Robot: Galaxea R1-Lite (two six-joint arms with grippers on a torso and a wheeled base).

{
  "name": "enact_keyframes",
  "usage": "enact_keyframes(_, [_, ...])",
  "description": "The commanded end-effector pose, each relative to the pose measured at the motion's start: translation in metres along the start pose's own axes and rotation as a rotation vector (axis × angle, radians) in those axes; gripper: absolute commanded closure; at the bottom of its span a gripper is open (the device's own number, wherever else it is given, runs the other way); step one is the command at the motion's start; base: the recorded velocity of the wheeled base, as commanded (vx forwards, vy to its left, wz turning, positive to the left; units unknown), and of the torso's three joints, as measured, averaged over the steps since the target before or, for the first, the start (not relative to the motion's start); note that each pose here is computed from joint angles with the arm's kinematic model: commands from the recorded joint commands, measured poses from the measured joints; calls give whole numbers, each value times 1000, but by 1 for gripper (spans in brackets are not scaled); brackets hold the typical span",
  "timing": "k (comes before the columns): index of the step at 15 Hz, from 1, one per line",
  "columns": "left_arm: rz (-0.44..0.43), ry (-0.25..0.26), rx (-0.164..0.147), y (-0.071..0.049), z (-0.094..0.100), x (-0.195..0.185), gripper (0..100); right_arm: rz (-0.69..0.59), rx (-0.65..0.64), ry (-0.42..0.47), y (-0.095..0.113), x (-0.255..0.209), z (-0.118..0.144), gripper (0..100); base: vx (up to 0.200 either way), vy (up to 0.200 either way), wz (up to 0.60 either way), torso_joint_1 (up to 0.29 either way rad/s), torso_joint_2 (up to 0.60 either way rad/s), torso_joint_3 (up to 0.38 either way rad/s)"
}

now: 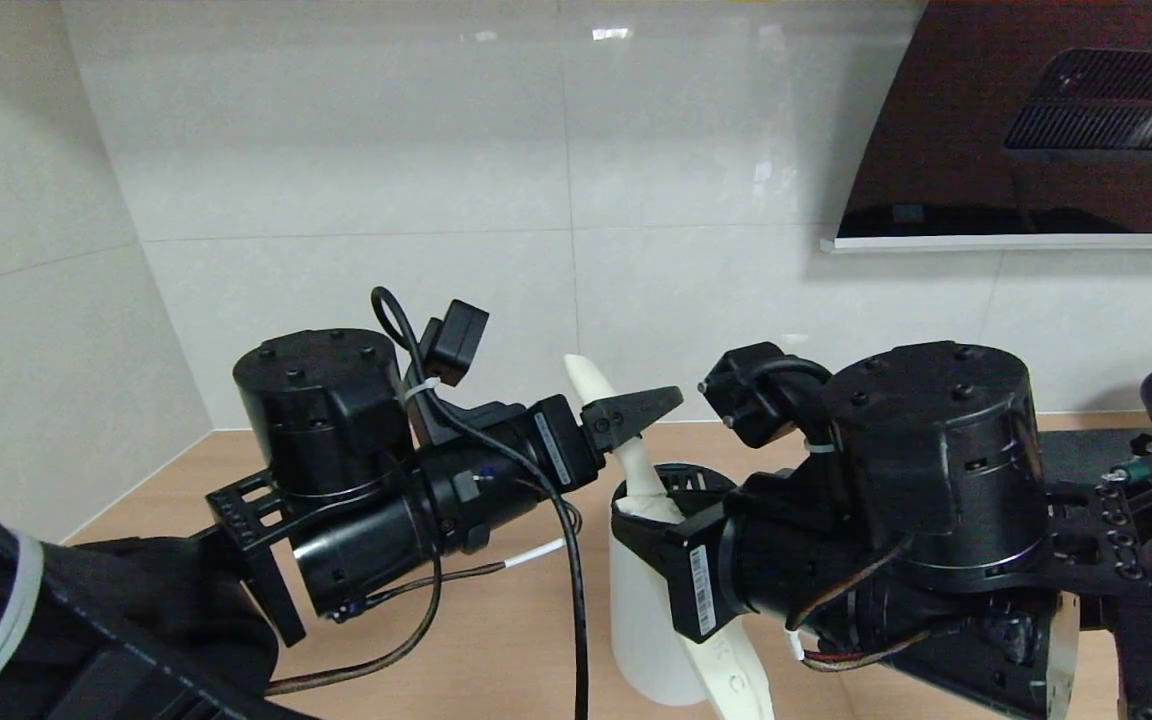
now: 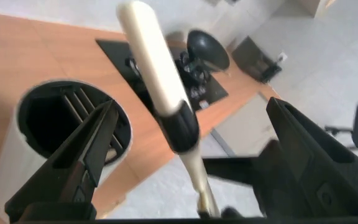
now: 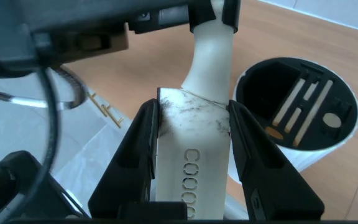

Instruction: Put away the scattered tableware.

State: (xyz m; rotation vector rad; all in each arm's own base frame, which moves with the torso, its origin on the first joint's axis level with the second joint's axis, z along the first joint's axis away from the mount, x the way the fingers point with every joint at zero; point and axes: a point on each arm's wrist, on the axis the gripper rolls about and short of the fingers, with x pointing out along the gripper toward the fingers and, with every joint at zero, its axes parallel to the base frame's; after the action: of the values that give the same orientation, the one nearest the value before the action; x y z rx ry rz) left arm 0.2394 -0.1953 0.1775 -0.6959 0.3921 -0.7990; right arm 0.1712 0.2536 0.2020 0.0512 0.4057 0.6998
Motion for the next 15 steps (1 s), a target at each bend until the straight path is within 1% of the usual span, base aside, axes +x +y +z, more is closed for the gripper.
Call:
enact_keyframes(1, [8, 6, -1, 2, -2, 2, 0, -1, -3, 7, 0, 1, -2, 100, 0, 0, 0, 0, 0, 0])
enact_keyframes(5, [9, 7, -2, 3, -2, 2, 0, -1, -3, 7, 0, 0, -3, 100, 0, 0, 0, 0, 0, 0])
enact_keyframes(6, [8, 6, -1, 2, -2, 2, 100, -3, -3, 7, 0, 0, -3, 100, 0, 0, 0, 0, 0, 0])
enact_keyframes(10, [10, 14, -1, 4, -4, 3, 100, 1, -2, 0, 0, -2, -1, 100, 0, 0, 0, 0, 0, 0])
enact_keyframes(15, [9, 11, -1, 3, -3, 3, 100, -1, 0, -8, 0, -4, 1, 100, 0, 0, 0, 0, 0, 0])
